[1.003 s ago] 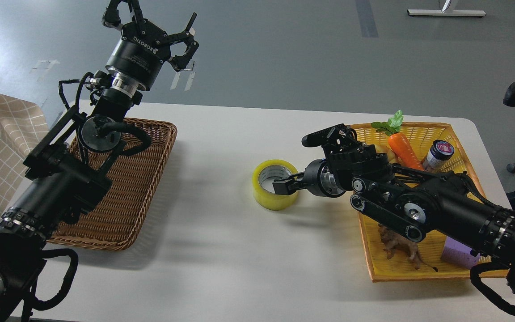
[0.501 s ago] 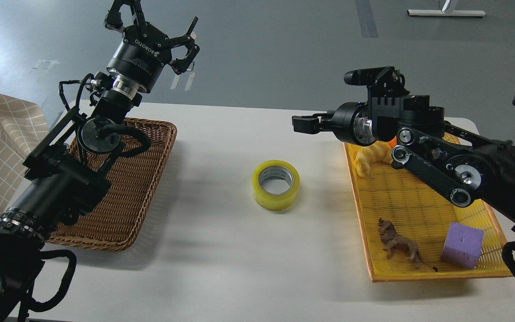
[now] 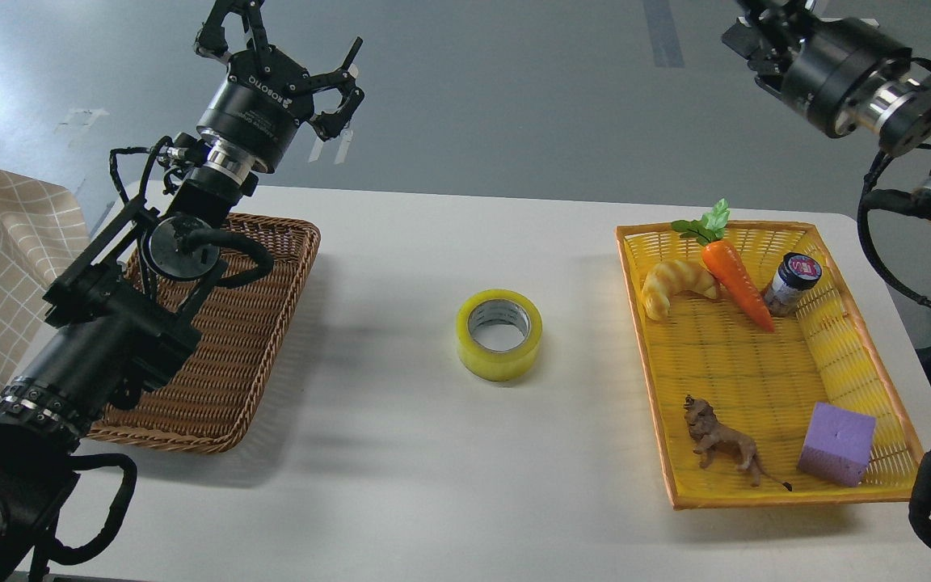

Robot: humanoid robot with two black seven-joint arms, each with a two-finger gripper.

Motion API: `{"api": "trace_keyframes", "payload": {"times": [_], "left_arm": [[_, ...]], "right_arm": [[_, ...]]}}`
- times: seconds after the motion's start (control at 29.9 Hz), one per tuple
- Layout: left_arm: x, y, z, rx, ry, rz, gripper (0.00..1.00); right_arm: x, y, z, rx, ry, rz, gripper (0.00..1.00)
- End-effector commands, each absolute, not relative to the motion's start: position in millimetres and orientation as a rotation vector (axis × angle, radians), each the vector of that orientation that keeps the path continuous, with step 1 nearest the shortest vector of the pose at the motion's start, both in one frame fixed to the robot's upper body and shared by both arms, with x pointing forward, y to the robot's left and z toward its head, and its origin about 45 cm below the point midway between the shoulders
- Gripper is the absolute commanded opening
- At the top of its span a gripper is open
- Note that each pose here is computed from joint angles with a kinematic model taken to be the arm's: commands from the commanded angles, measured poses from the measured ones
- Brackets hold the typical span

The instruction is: Place and transfer tape with both arms

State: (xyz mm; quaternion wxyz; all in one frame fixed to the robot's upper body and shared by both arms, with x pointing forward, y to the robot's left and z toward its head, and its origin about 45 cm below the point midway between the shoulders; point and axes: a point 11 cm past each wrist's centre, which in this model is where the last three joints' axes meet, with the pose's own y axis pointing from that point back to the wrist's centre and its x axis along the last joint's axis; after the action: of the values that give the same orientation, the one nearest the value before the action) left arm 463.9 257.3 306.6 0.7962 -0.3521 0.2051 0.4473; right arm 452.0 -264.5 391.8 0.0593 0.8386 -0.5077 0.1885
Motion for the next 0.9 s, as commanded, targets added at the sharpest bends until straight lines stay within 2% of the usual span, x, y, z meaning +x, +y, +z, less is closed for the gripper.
{"api": "trace_keyframes", "payload": {"times": [0.0, 0.3, 0.5, 0.67, 0.87], "left_arm": [[464.4, 257.2, 307.6, -0.756, 0.438, 0.960, 0.98], [462.7, 264.1, 304.7, -0.722, 0.415, 0.976, 0.98], [462.6, 265.6, 304.1, -0.722, 0.414, 0.980, 0.98], [463.2, 265.4, 306.8, -0.723, 0.408, 0.977, 0.98], [463.3, 267.4, 307.4, -0.720, 0.404, 0.980, 0.98]], "right_arm": [[443.6, -287.5, 393.8, 2.795, -1.693, 0.318, 1.00], [441.5, -333.3, 382.7, 3.238, -1.930, -0.399, 1.00], [440.7, -342.0, 370.8, 3.336, -1.968, -0.685, 1.00], [442.9, -301.3, 348.4, 3.414, -1.839, -0.993, 1.00], [444.7, -248.5, 332.6, 3.423, -1.640, -1.151, 1.00]]}}
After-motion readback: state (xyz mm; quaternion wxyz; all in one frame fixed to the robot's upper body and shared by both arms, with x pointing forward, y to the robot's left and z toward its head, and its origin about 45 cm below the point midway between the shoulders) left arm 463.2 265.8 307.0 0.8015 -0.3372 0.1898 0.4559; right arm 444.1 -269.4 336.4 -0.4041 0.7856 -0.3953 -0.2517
